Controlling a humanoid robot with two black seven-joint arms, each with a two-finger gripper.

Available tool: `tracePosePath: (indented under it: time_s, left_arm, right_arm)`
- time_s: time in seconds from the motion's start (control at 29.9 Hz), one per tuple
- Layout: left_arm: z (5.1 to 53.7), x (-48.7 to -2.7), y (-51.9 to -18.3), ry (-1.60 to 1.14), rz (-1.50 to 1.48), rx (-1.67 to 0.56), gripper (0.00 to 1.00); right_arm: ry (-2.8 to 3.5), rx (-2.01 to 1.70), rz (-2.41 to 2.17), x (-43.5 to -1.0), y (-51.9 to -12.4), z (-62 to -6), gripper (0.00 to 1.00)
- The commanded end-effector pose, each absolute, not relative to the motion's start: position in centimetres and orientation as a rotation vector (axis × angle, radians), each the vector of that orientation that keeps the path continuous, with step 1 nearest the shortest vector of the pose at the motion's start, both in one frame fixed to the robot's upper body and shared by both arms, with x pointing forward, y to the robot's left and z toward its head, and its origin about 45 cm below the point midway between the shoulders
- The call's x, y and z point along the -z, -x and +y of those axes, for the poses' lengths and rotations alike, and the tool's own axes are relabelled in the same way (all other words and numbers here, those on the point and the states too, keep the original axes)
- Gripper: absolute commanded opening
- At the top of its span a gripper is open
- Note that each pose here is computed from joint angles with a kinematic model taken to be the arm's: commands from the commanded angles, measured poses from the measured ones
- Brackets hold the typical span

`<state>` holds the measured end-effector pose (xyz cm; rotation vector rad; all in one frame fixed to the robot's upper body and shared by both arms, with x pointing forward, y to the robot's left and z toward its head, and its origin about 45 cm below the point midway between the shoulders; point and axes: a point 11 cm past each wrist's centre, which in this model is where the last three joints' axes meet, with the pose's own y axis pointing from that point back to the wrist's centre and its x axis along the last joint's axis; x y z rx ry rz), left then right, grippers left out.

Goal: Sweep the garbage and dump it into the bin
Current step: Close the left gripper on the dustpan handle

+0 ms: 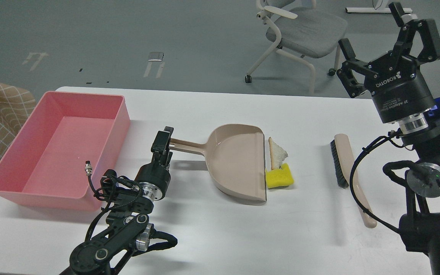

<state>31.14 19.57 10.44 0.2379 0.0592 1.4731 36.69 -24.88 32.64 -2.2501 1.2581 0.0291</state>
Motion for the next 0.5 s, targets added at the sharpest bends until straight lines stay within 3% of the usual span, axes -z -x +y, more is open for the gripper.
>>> tracePosePath:
  time_s: [0.0,0.47]
  left_arm:
    - [18.9,-10.5,-31.5,-0.229,0.065,-1.471,0.98]
    - [17.4,-9.8,-31.2,-0.243,0.031,-1.445,0.97]
  right_arm:
    - [2.251,-0.028,1.259,-32.6,-36.7,-24.9,1.0]
    - [2.245,-0.03,1.266,-32.6,-36.7,-25.1,1.0]
